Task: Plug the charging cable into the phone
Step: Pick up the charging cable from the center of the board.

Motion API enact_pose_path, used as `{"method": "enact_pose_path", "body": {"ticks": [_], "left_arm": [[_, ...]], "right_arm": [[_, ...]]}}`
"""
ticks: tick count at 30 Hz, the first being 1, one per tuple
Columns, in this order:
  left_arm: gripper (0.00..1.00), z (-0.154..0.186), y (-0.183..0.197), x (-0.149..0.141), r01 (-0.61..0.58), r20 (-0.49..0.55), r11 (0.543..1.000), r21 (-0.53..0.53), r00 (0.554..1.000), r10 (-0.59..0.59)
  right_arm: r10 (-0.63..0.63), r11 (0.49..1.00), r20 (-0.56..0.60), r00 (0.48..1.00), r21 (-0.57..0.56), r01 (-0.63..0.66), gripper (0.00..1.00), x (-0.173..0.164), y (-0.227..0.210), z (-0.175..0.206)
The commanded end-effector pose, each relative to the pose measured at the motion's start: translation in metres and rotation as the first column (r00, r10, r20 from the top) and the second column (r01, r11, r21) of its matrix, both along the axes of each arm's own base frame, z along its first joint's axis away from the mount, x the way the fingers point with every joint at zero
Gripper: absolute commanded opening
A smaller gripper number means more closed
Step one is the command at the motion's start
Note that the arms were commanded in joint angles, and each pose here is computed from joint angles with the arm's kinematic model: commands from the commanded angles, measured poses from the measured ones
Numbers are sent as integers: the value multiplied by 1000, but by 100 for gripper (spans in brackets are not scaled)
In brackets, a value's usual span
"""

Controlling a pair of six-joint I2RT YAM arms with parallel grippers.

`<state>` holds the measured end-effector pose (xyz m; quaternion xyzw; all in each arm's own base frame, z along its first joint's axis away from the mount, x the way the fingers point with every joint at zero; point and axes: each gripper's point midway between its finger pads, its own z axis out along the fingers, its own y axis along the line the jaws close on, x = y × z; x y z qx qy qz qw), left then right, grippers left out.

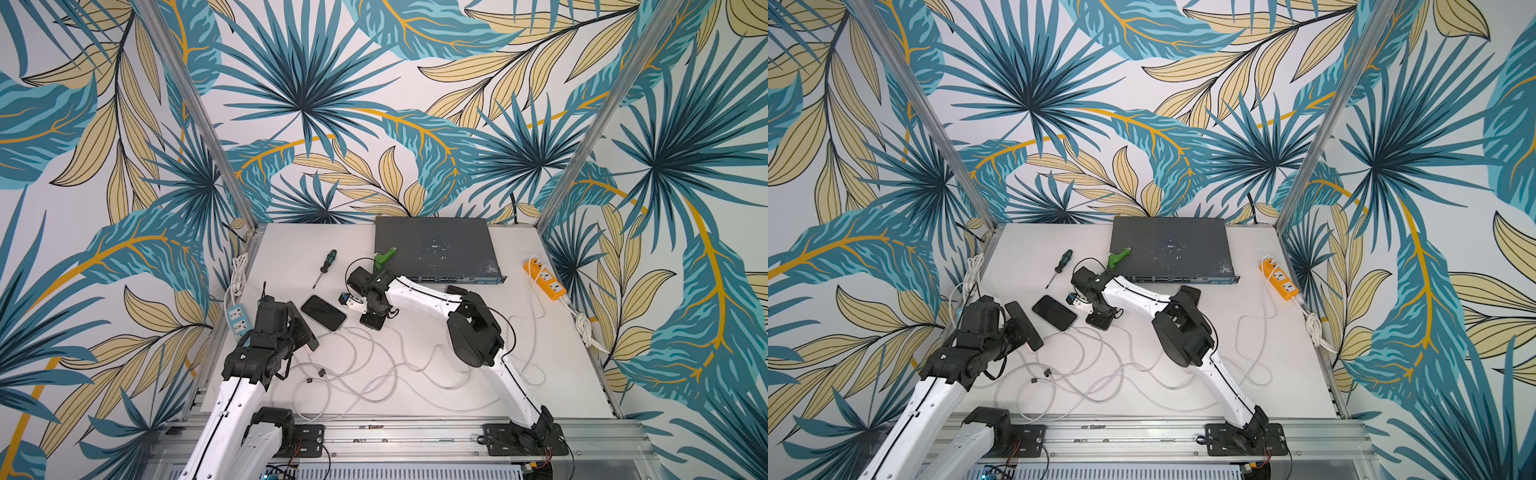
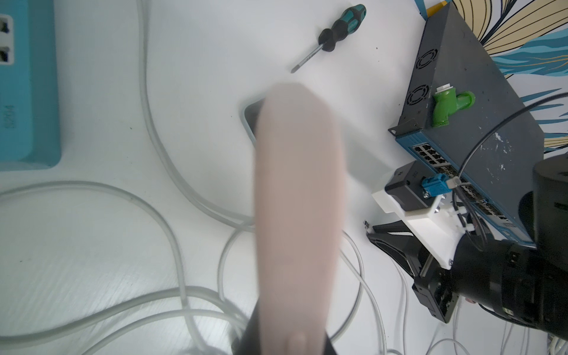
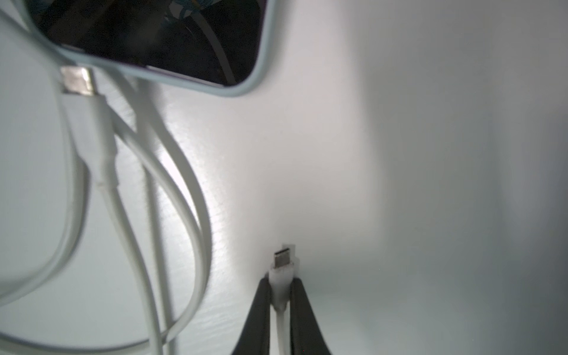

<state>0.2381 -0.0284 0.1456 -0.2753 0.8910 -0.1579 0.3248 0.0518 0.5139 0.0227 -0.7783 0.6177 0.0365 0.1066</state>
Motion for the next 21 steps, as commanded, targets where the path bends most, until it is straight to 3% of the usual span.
{"method": "enact_pose_path", "body": {"ticks": [1,5,10,13,17,21], "left_arm": [[0,15,0,9,6,78,1000,1,997,-6],[0,14,0,9,9,75,1000,1,997,-10],[0,18,-4,11,24,91,1000,-16,996,-22],[0,30,-21,20,103,158,992,-72,983,-91],[0,65,-52,33,271,321,951,-148,923,-213],[0,117,-76,48,409,461,895,-178,838,-292]], "right_arm": [[9,994,88,996,-107,0,0,6,-19,-39],[-23,1000,31,999,-4,23,0,4,-9,-13],[-47,983,-194,980,163,79,0,1,-3,41],[-57,965,-327,943,225,136,0,2,-5,67],[-35,898,-518,855,359,255,0,1,-8,127],[70,782,-642,763,511,358,0,-8,-24,203]]}}
